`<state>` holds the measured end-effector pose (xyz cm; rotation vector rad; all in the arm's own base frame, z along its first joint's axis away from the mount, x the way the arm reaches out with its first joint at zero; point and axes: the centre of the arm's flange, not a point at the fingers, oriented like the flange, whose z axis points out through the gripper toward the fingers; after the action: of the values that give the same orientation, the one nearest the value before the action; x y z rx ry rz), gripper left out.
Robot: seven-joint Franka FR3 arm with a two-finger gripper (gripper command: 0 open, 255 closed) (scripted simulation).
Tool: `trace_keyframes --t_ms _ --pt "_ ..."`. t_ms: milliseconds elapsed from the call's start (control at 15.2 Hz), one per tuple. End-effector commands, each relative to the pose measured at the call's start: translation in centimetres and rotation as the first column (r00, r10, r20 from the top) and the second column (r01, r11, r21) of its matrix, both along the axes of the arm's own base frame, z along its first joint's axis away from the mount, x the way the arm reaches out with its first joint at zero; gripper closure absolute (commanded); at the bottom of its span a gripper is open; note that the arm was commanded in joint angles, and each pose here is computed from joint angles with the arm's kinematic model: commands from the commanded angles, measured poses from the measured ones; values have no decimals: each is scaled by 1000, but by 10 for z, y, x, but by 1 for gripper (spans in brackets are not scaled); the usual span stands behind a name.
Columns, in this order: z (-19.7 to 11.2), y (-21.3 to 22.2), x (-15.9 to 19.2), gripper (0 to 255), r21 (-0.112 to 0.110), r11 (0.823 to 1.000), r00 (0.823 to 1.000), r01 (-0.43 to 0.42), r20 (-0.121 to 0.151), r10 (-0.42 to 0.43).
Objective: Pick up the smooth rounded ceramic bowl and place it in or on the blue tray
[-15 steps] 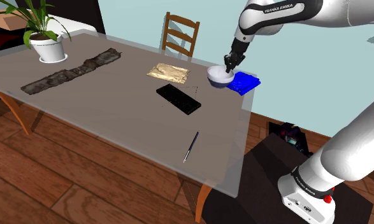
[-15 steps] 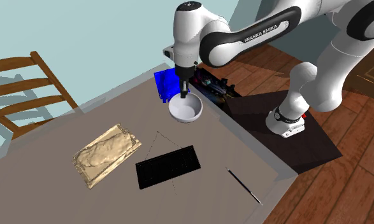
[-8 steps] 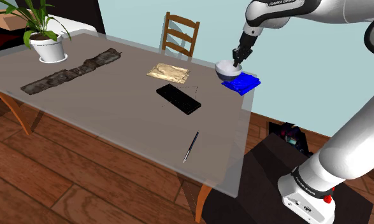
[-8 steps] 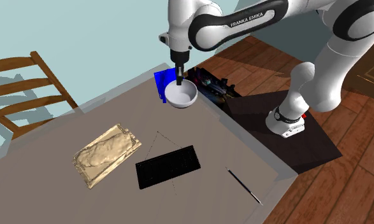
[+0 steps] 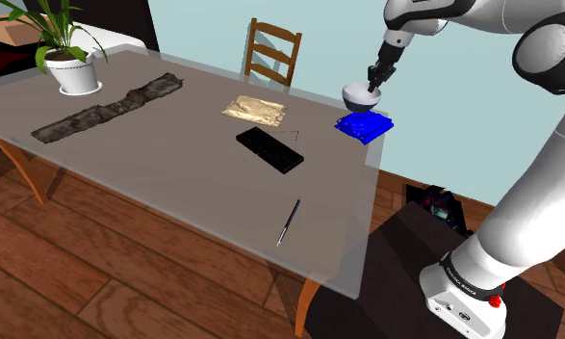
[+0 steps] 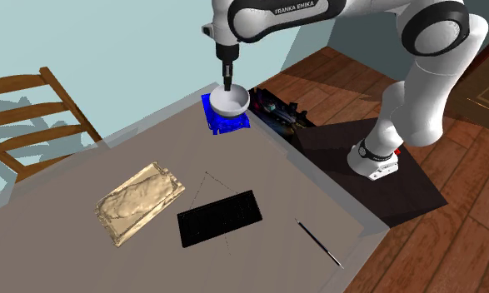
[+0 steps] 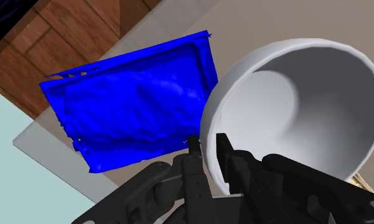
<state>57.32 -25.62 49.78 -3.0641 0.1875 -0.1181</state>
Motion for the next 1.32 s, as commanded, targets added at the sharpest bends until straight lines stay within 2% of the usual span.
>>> trace_keyframes --t_ms 0,594,1254 --pt "5 -30 3 255 0 1000 1000 -2 0 2" --pt "18 -142 14 255 0 1000 1000 -2 0 2" --pt "-35 -142 14 255 0 1000 1000 -2 0 2"
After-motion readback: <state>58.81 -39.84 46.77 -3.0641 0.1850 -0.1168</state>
